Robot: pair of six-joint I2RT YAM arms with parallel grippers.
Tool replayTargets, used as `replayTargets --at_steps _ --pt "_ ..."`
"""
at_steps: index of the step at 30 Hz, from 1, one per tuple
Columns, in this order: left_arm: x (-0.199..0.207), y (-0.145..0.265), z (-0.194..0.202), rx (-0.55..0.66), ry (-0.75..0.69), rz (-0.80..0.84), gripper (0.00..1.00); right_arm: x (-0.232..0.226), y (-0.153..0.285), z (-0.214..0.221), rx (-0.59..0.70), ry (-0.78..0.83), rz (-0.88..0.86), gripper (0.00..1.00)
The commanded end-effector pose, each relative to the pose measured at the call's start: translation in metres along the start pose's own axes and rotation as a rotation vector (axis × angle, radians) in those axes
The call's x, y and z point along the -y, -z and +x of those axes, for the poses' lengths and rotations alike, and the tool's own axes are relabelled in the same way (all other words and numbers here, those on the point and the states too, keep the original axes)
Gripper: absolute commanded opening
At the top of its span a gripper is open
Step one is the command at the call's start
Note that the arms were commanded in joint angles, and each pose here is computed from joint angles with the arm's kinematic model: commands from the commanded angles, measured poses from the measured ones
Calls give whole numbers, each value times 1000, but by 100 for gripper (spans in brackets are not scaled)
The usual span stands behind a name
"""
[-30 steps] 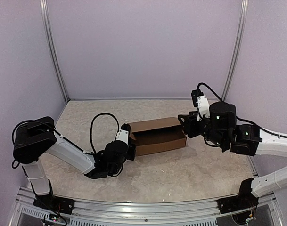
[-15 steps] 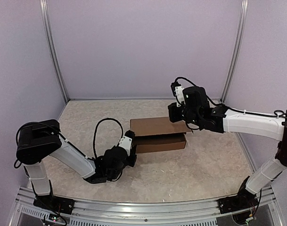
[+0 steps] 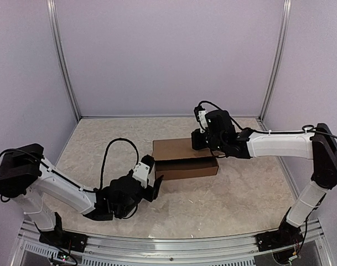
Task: Fold the paper box
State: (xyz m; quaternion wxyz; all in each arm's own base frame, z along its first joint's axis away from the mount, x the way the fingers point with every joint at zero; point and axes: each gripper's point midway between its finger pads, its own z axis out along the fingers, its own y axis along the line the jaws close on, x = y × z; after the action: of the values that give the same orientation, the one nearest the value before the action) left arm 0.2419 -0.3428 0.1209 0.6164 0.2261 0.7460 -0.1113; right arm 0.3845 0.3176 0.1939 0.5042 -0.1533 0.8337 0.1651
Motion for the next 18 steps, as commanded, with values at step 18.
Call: replayTargets --at_steps 18 --pt "-118 61 -128 92 414 105 86 10 -36 97 -144 -54 -3 0"
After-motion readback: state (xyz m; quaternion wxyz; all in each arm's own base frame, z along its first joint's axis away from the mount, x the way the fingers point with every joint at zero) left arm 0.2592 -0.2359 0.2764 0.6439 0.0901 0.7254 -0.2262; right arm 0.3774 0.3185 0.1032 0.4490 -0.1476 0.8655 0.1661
